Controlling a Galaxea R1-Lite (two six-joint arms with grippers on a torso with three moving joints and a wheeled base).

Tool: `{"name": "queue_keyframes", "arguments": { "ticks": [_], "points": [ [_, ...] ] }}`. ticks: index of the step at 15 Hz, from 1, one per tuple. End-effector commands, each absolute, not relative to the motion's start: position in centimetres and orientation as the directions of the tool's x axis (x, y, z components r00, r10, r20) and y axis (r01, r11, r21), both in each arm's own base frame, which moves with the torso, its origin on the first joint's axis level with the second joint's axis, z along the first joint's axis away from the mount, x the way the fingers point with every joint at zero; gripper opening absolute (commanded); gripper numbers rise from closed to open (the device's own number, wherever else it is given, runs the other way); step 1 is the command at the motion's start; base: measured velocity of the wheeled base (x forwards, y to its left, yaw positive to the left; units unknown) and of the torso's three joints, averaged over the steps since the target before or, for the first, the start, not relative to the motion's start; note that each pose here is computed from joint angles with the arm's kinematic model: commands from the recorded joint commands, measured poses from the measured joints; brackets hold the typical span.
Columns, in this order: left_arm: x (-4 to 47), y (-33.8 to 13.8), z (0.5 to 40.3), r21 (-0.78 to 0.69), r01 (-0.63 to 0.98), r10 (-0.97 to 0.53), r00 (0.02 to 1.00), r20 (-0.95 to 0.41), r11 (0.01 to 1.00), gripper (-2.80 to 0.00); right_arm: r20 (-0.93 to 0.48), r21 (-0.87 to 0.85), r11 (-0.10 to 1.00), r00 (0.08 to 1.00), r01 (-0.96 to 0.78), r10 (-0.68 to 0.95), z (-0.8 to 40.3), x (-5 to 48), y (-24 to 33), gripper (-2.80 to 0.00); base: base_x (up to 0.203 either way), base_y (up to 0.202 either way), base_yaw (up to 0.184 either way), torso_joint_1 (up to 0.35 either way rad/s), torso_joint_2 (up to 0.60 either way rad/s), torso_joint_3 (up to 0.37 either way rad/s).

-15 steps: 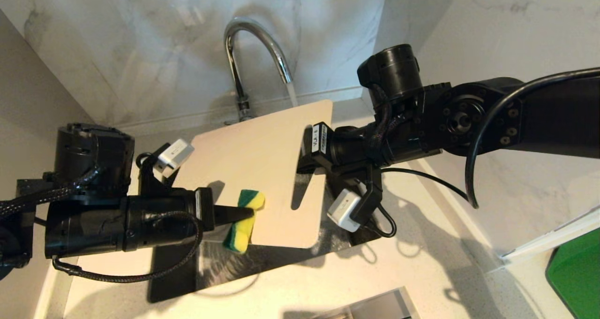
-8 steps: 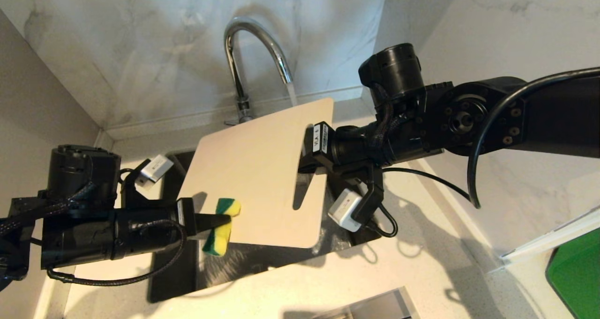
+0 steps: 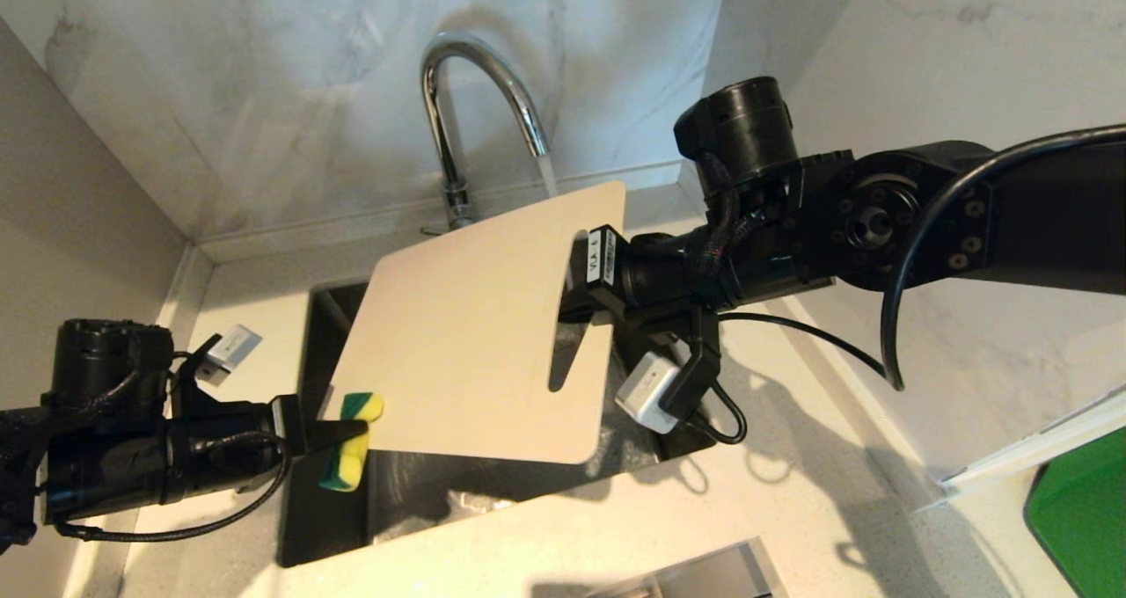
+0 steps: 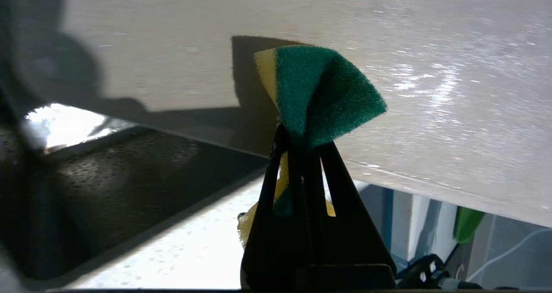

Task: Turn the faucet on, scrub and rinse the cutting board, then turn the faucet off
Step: Scrub the cutting board underwater

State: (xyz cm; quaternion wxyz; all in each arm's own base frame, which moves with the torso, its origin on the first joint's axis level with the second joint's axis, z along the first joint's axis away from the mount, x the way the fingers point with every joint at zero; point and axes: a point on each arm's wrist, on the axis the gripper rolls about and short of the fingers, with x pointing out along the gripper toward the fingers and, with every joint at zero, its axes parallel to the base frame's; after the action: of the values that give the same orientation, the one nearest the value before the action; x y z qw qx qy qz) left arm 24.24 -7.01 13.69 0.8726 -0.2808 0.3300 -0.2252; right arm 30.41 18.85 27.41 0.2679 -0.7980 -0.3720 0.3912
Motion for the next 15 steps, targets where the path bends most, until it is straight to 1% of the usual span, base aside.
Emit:
{"name": "queue_keyframes", "arguments": {
  "ticks": [1, 6, 10, 13, 15],
  "points": [
    [24.6, -5.5, 11.7, -0.630, 0.150, -0.537, 0.690, -0.486, 0.762, -2.80, -0.427, -0.712, -0.580, 0.412, 0.395, 0.805, 27.3, 30.4, 18.8, -2.80, 0.000, 0.000, 0.000, 0.000, 0.00, 0.000],
    [26.1, -1.7, 9.8, -0.627, 0.079, -0.478, 0.723, -0.499, 0.775, -2.80, -0.426, -0.714, -0.577, 0.408, 0.396, 0.807, 27.3, 30.4, 18.9, -2.80, 0.000, 0.000, 0.000, 0.000, 0.00, 0.000],
    [26.7, 0.3, 9.7, -0.637, 0.062, -0.461, 0.744, -0.484, 0.769, -2.80, -0.428, -0.714, -0.577, 0.405, 0.397, 0.808, 27.3, 30.3, 18.8, -2.80, 0.000, 0.000, 0.000, 0.000, 0.00, 0.000],
    [26.6, 0.5, 10.5, -0.639, 0.078, -0.461, 0.759, -0.460, 0.766, -2.80, -0.430, -0.714, -0.578, 0.404, 0.395, 0.808, 27.2, 30.2, 18.8, -2.80, 0.000, 0.000, 0.000, 0.000, 0.00, 0.000],
    [26.0, 0.2, 12.2, -0.640, 0.119, -0.470, 0.780, -0.412, 0.759, -2.80, -0.428, -0.714, -0.577, 0.406, 0.397, 0.808, 27.3, 30.2, 18.7, -2.80, 0.000, 0.000, 0.000, 0.000, 0.00, 0.000]
  ]
}}
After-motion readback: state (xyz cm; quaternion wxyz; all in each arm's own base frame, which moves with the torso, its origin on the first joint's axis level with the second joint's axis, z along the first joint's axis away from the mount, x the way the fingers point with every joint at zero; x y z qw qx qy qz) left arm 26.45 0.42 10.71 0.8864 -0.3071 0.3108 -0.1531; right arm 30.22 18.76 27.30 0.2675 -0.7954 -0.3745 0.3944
